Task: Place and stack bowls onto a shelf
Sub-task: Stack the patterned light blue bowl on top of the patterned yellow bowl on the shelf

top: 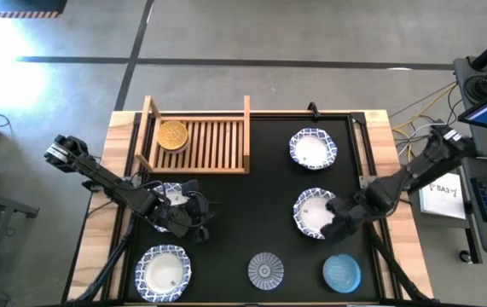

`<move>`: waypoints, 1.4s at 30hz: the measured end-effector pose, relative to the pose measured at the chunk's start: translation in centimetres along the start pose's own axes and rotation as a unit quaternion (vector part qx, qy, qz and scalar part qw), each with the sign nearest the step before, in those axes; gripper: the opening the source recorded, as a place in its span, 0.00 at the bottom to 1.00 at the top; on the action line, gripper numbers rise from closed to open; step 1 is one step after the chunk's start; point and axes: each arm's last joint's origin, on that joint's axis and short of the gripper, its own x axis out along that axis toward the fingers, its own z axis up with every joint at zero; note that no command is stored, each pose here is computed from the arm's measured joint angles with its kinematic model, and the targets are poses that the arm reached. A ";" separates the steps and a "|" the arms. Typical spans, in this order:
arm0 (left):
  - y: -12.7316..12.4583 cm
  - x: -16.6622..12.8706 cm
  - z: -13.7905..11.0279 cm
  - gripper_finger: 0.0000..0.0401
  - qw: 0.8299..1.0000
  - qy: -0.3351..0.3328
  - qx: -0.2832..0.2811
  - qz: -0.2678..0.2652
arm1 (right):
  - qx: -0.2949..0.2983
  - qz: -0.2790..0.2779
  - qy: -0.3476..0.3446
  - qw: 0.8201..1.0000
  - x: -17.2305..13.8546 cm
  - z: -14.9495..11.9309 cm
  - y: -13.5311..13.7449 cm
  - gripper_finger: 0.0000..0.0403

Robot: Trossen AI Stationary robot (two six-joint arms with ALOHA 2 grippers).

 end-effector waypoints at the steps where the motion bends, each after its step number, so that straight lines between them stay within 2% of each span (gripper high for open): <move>1: 0.0 0.0 0.0 0.26 1.000 -0.002 -0.002 -0.002 | -0.004 0.001 0.005 1.000 0.3 -0.3 0.2 0.35; 8: -0.2 -0.1 0.3 0.26 1.000 -0.013 -0.013 -0.010 | -0.051 0.044 0.034 0.997 2.2 -2.2 1.9 0.35; 22: -0.4 -0.1 0.6 0.26 0.999 -0.027 -0.027 -0.017 | -0.058 0.004 0.073 0.996 3.7 -2.9 1.7 0.35; 30: -0.4 -0.1 0.7 0.26 0.999 -0.030 -0.029 -0.018 | -0.063 -0.046 0.095 0.992 4.7 -2.9 1.2 0.35; 42: -0.4 -0.1 0.8 0.26 0.999 -0.033 -0.032 -0.019 | -0.059 -0.040 0.104 0.992 4.4 -3.0 1.2 0.34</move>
